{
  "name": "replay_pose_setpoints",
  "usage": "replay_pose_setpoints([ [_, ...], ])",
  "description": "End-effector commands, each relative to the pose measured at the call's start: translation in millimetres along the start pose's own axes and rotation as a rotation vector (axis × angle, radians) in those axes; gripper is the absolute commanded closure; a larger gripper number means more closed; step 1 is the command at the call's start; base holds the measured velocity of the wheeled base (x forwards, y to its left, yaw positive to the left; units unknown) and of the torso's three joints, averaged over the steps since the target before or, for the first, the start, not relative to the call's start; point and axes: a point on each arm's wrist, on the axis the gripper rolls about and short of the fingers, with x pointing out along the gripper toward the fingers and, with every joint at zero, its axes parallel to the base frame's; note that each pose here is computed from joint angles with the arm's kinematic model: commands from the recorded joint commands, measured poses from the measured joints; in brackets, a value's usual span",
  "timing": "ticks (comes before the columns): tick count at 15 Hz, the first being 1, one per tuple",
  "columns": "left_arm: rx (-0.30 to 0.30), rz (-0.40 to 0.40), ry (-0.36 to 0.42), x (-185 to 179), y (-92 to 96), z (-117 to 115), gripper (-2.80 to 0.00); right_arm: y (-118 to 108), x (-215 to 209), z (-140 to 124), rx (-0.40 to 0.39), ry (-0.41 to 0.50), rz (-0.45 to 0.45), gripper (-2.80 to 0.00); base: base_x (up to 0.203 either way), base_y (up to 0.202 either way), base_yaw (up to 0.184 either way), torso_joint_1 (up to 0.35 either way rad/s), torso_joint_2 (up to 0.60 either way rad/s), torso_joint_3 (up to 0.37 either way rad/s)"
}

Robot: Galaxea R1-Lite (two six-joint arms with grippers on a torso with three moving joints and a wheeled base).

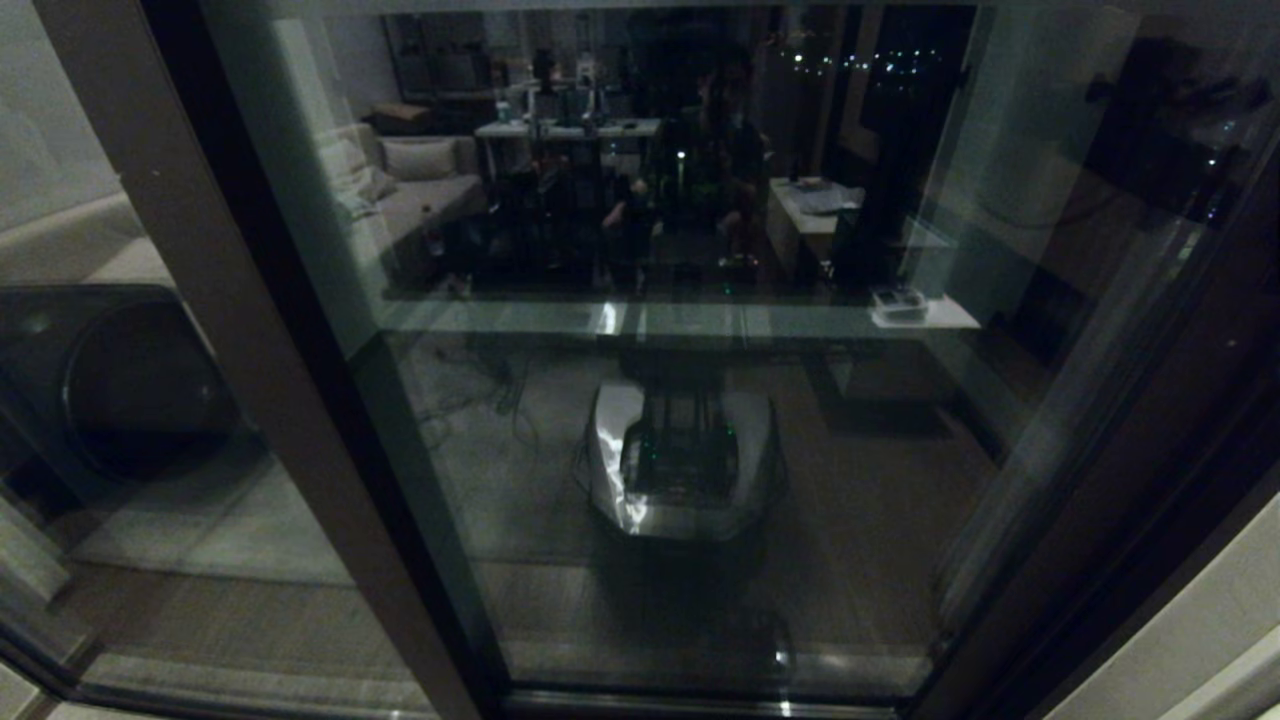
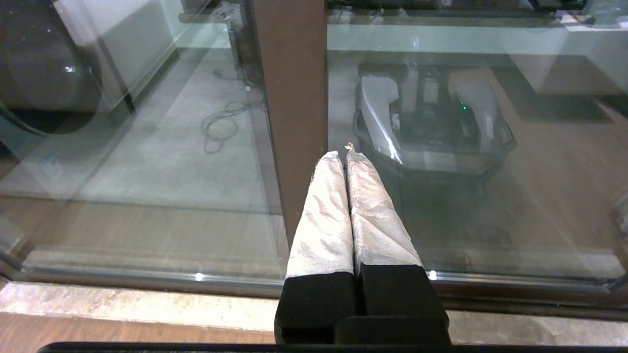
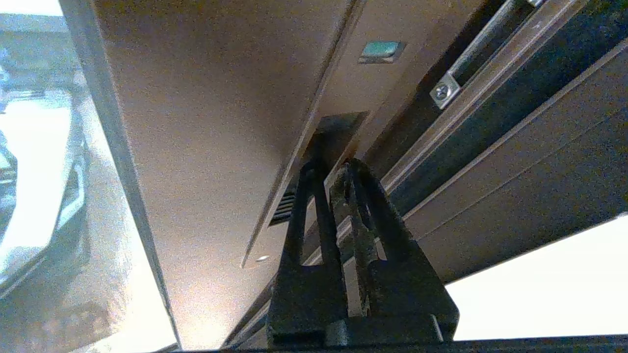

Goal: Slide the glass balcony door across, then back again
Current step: Close the slid door

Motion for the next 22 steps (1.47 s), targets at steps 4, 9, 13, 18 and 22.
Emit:
replay_pose_setpoints([
  [4,0.0,0.0,0.001,0,0.0,0,0.0,-1,1,-1,-0.003,0.002,-0.007,0.0,0.0,0.0,0.0,0.0,0.0,0.0],
  [9,0.0,0.0,0.001,0,0.0,0,0.0,-2,4,-2,-0.004,0.005,-0.011,0.0,0.0,0.0,0.0,0.0,0.0,0.0],
  [13,0.0,0.001,0.001,0,0.0,0,0.0,-6,7,-4,-0.01,0.014,-0.022,0.0,0.0,0.0,0.0,0.0,0.0,0.0],
  [18,0.0,0.0,0.001,0,0.0,0,0.0,-9,9,-4,-0.012,0.014,-0.033,0.0,0.0,0.0,0.0,0.0,0.0,0.0],
  [22,0.0,0.0,0.001,0,0.0,0,0.0,-11,9,-4,-0.013,0.015,-0.039,0.0,0.0,0.0,0.0,0.0,0.0,0.0],
])
